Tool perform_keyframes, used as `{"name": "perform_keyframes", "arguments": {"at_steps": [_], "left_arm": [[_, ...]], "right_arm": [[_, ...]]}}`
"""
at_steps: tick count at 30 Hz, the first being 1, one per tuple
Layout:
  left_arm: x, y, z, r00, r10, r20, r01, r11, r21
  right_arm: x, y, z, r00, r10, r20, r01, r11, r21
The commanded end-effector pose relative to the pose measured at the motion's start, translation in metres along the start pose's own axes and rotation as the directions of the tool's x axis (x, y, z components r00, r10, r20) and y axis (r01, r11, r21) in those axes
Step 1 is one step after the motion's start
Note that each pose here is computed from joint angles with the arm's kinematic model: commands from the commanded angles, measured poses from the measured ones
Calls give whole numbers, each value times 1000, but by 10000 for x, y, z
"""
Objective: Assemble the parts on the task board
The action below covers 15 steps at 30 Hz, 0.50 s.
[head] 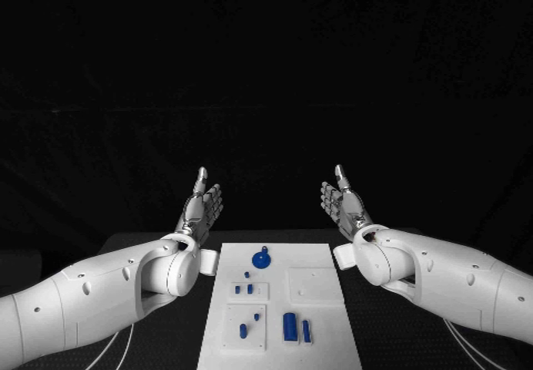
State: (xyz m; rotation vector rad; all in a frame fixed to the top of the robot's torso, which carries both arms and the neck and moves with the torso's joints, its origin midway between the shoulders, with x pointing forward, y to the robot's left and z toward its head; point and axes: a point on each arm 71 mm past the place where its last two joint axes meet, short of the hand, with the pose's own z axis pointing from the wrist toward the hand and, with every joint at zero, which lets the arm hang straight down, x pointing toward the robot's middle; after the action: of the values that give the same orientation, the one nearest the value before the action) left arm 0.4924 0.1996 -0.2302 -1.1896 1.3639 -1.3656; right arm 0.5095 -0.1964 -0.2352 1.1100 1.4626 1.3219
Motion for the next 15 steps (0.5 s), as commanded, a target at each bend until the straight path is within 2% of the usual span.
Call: {"name": "perform_keyframes", "arguments": {"at_steps": [1, 4, 8, 15], "left_arm": [[8, -40, -117, 988, 44, 149, -51, 998, 48], [83, -38, -220, 986, 40, 164, -49, 998, 48], [129, -39, -285, 984, 39, 174, -47, 998, 47], [132, -39, -290, 984, 38, 175, -47, 998, 47]], "right_arm": [[-7, 46, -147, 986, 26, 167, -15, 998, -67], [67, 59, -288, 980, 42, 193, -28, 997, -75], [128, 72, -411, 975, 52, 215, -36, 996, -79], [151, 79, -461, 973, 55, 223, -38, 996, -80]]}}
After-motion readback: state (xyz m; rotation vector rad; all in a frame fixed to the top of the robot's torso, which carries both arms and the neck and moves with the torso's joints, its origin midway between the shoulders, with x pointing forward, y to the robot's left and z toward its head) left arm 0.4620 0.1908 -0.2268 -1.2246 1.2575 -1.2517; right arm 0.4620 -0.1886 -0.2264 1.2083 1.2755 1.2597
